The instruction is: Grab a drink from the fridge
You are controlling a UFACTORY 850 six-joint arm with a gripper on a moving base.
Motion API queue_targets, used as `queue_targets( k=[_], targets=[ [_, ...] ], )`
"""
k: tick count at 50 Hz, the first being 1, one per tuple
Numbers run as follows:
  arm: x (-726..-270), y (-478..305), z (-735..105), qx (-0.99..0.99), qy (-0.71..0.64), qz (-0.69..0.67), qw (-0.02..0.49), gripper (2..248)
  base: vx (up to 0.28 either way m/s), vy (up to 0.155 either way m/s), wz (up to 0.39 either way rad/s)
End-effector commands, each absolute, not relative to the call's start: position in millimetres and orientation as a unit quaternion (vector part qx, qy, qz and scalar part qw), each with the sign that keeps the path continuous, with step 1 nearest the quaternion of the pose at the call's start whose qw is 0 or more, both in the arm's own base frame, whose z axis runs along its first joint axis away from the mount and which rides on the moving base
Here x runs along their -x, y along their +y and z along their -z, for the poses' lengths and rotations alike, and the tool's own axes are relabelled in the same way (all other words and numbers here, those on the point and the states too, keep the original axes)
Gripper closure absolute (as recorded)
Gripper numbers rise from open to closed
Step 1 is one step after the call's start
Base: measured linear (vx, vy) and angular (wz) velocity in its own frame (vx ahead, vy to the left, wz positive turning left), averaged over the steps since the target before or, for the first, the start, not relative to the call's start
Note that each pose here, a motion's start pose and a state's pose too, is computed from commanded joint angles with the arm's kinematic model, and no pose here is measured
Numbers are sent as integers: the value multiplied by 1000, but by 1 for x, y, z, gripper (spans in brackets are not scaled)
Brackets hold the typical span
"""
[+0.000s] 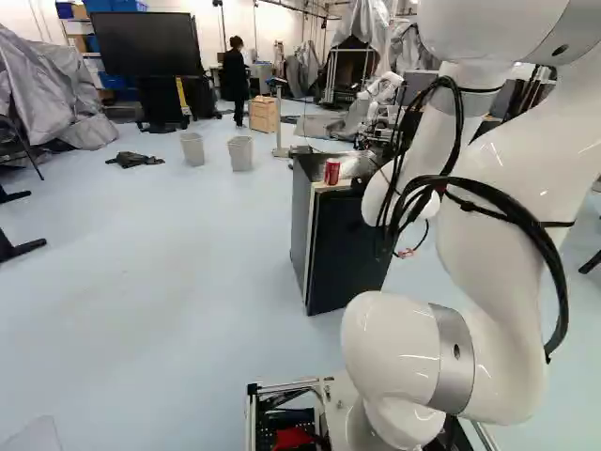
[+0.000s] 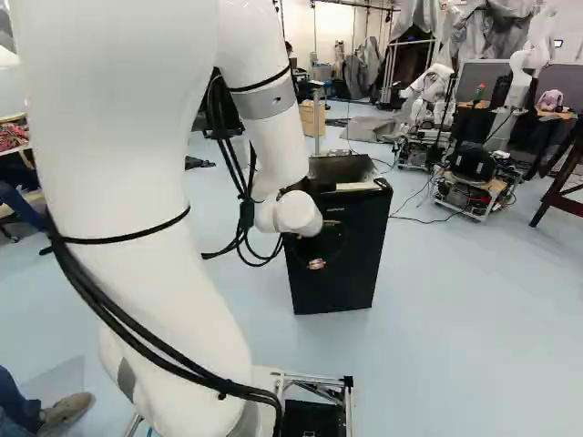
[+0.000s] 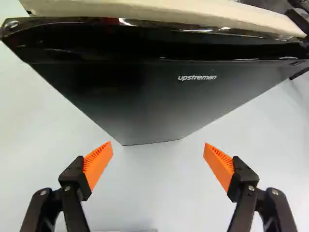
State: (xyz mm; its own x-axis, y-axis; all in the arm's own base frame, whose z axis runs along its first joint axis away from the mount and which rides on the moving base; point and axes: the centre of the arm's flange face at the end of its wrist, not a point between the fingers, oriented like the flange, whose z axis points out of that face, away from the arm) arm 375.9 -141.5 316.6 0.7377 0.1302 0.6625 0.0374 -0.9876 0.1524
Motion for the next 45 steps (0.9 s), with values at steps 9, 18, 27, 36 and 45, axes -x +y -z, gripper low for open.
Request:
queue_targets(
  k=[9, 18, 27, 36, 45],
  targets=[
    [-388, -134, -316, -928, 59, -362, 60, 3, 0, 0, 0],
    [-401, -126, -316, -927, 72, -364, 56, 3, 0, 0, 0],
    [-413, -119, -316, -925, 84, -367, 52, 3, 0, 0, 0],
    [-424, -111, -315, -923, 96, -370, 48, 3, 0, 0, 0],
    [-434, -103, -315, -921, 107, -372, 44, 3, 0, 0, 0]
  ],
)
